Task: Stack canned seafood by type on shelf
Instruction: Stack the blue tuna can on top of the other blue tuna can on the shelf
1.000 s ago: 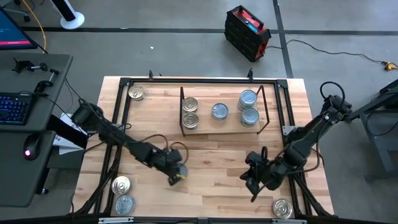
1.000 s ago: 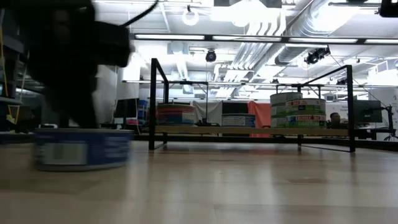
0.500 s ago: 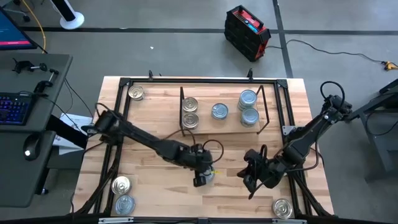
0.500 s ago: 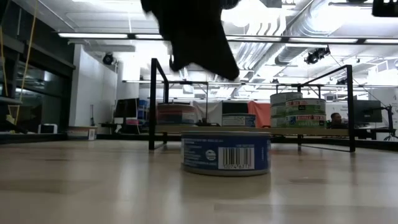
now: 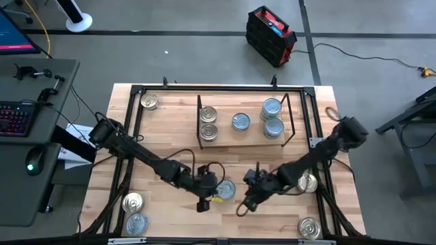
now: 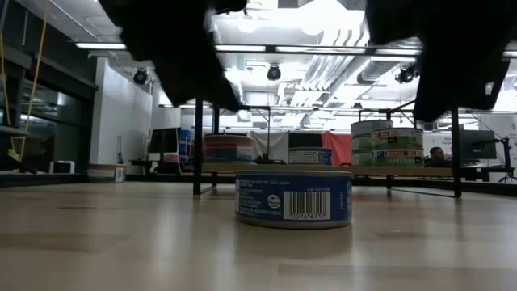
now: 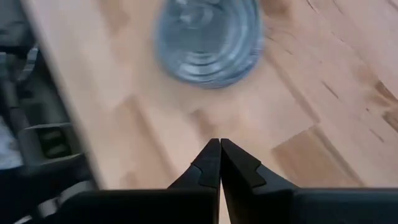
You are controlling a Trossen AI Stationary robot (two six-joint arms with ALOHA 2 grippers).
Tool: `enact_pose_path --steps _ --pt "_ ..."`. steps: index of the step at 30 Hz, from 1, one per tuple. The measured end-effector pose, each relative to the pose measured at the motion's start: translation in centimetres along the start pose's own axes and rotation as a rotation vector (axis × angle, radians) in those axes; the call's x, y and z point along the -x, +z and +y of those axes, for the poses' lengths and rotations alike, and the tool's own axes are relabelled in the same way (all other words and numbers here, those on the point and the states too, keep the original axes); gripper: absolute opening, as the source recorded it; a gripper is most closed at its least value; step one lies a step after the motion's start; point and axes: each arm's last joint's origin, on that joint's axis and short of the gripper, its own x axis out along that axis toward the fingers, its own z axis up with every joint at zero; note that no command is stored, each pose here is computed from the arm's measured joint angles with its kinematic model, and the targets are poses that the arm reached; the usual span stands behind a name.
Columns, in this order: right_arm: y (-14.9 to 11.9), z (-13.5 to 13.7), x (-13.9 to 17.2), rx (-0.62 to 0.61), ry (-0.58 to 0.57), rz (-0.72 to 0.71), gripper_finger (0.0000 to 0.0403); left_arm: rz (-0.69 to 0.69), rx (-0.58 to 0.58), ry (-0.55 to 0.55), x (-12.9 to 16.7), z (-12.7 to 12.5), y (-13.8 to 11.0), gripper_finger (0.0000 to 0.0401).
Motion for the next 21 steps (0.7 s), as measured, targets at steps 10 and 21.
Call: enact_pose_path --steps 10,21 --pt "0.8 -1.6 -5.4 -0.108 -0.067 0.024 0.0000 0.010 -0.082 0.036 -1.3 2.7 -1.6 0.0000" --pt "2.1 -1.5 -5.5 -0.177 -0.037 -0.066 0.0000 -0.056 -0.091 -0.037 -1.7 2.5 -2.1 0.0000"
